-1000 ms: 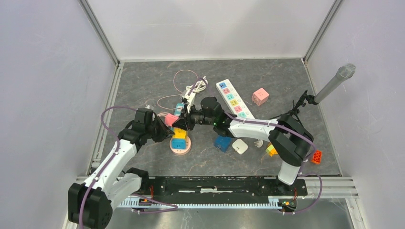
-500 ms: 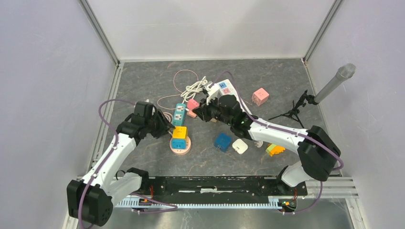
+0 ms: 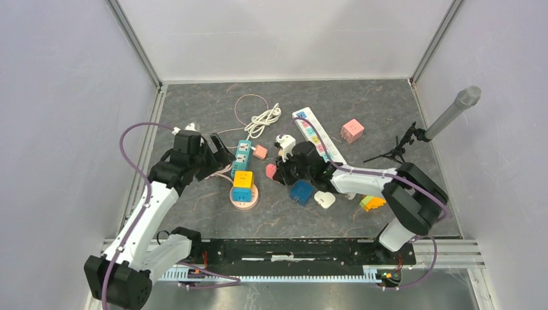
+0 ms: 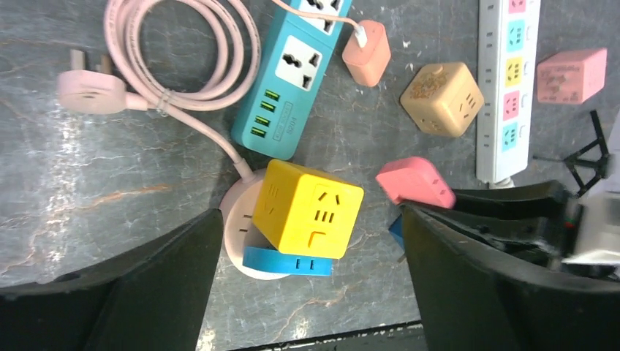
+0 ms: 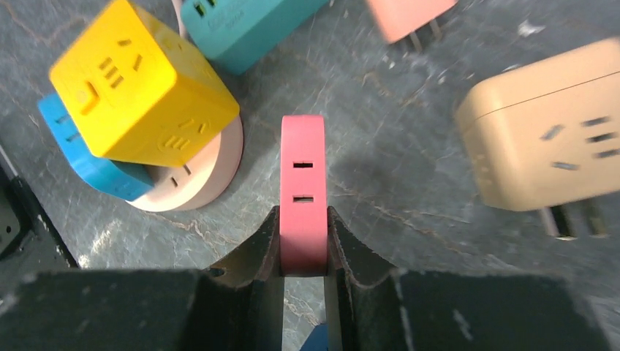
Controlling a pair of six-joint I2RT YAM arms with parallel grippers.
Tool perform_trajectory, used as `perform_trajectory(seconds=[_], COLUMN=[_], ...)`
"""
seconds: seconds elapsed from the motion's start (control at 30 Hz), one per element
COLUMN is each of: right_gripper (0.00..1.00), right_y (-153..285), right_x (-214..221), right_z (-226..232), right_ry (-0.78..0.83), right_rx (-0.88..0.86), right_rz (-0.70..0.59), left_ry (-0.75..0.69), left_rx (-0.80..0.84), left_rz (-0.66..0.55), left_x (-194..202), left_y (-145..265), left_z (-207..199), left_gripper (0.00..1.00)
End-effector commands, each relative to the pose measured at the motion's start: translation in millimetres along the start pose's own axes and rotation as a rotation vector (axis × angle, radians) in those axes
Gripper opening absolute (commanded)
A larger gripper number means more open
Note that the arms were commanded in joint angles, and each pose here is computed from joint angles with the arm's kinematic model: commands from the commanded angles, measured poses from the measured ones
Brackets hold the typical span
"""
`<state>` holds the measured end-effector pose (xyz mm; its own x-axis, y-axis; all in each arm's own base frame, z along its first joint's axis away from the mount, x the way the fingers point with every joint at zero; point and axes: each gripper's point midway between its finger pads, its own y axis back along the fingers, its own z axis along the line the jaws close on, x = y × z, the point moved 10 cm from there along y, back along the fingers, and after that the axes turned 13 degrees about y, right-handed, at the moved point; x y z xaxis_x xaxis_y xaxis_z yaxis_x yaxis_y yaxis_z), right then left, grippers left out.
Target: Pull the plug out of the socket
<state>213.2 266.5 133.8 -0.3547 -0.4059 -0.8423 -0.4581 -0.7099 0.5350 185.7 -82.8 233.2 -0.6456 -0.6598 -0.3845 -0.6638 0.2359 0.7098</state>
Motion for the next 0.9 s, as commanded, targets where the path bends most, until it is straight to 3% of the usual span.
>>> perform_trajectory(seconds=[0.0,0.13,0.2,0.27,0.4,0.57,0.73,0.87], right_gripper=[0.06,0.22,0.41,0.53,0.68,0.77,0.80,0.79], right_y=[-18.8,-31.9,-35.4,-36.1,-33.0,-17.7,-0.9,3.6], right_x=[-6.7,-4.7,-2.7,-1.6,-3.8,-16.4,-24.4,-17.3], right_z=[3.6,-0.2,-2.0,-2.9,-5.2,-4.4,17.6,45.7], right_ry=[-0.032,-0.066,-0.084,-0.087,-0.079,-0.017,0.126,0.180], right_rx=[-0.130,-0.155,-0.140,-0.127,-0.090,-0.090,-0.283,-0.396], right_rz=[0.007,0.050,0.065,0.073,0.068,-0.027,-0.197,-0.262], left_ry=[-0.040,-0.052,-0.062,-0.077,-0.108,-0.117,-0.120,-0.098], left_rx=[-0.016,-0.002,0.002,0.011,0.058,0.066,0.067,0.074], left_rz=[-0.114,-0.134,-0.133,-0.122,-0.083,-0.052,-0.008,0.034], left_x=[-5.1,-3.6,-2.8,-1.9,1.3,3.1,5.9,10.5], left_y=[16.2,21.8,22.8,22.1,18.0,12.5,4.6,-5.4], left_z=[6.7,9.7,10.7,11.0,9.4,9.1,9.6,11.0], left_gripper=[1.00,1.00,1.00,1.00,1.00,1.00,1.00,1.00])
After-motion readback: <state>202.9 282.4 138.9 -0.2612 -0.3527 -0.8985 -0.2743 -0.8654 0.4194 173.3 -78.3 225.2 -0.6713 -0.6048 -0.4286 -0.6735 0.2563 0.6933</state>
